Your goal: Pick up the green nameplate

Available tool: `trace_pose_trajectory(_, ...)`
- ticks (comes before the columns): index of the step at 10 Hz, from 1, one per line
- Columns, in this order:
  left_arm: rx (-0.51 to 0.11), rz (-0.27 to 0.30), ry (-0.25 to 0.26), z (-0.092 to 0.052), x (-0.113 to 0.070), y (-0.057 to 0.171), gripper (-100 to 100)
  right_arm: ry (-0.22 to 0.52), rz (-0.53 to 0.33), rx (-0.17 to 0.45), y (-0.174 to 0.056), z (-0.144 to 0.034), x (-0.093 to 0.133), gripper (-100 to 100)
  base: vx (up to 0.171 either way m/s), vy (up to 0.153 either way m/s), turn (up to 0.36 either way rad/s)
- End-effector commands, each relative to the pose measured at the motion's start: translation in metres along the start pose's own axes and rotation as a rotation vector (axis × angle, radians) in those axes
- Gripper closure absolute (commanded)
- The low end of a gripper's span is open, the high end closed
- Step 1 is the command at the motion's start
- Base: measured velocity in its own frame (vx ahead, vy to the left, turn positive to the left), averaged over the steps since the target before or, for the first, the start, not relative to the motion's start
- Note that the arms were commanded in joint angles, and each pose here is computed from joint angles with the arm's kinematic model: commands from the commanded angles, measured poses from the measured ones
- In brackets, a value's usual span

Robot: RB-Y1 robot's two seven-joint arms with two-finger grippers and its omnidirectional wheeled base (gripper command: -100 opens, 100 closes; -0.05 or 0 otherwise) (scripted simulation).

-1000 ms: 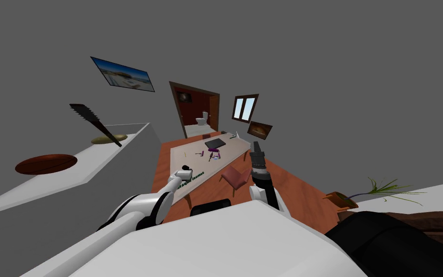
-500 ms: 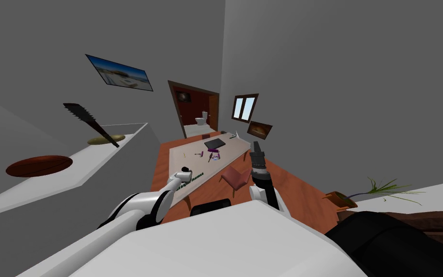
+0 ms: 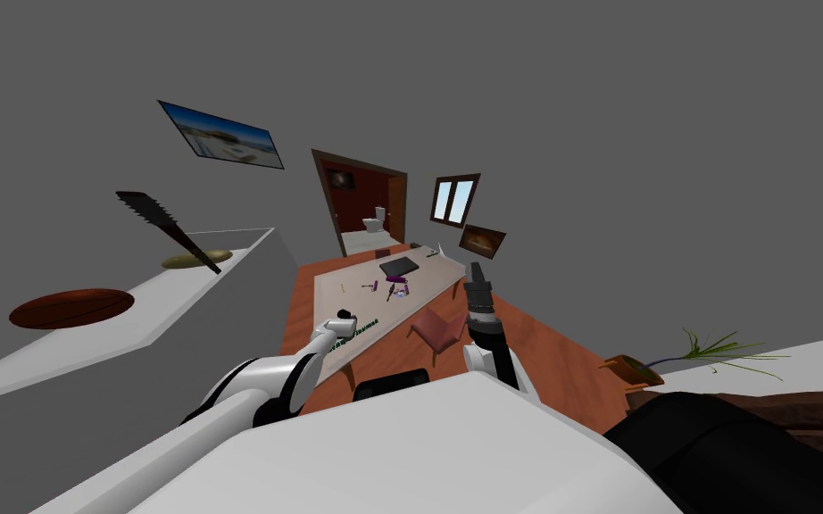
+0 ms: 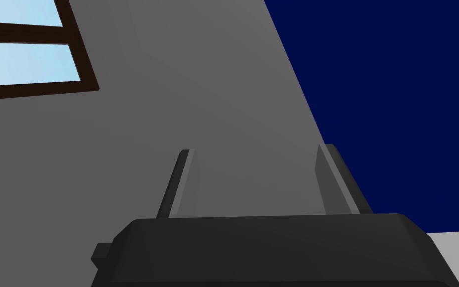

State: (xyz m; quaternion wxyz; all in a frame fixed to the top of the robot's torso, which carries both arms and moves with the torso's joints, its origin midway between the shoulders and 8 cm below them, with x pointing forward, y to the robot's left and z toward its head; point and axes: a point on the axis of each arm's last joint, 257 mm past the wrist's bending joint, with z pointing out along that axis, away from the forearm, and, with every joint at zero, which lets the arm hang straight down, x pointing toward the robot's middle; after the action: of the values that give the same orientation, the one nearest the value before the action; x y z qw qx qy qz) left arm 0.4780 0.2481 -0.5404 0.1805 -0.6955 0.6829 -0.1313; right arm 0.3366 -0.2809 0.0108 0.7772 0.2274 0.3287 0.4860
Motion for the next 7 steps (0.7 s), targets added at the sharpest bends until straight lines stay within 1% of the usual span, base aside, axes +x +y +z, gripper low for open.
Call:
trace_pose_trajectory(1,0.000,-0.003,-0.001,0.001,-0.002,0.004,100,0.000,0.000,0.000,0.000,0.000,0.000,0,0.010,-0.004,-0.008)
trace_pose_trajectory(2,0.000,0.004,0.002,-0.004,0.004,-0.011,100,0.000,0.000,0.000,0.000,0.000,0.000,0,-0.046,0.001,0.064)
trace_pose_trajectory(4,-0.008,0.004,0.002,-0.003,0.003,-0.007,100,0.000,0.000,0.000,0.000,0.000,0.000,0,-0.051,0.009,0.009)
trace_pose_trajectory(5,0.000,0.008,0.004,-0.008,0.007,-0.019,100,0.000,0.000,0.000,0.000,0.000,0.000,0,-0.039,0.000,0.029)
trace_pose_trajectory(6,-0.001,0.007,0.003,-0.006,0.007,-0.013,100,0.000,0.000,0.000,0.000,0.000,0.000,0,-0.020,-0.001,0.001)
trace_pose_trajectory(7,-0.003,0.006,0.003,-0.006,0.008,-0.013,0,0.000,0.000,0.000,0.000,0.000,0.000,0,0.000,0.000,0.000)
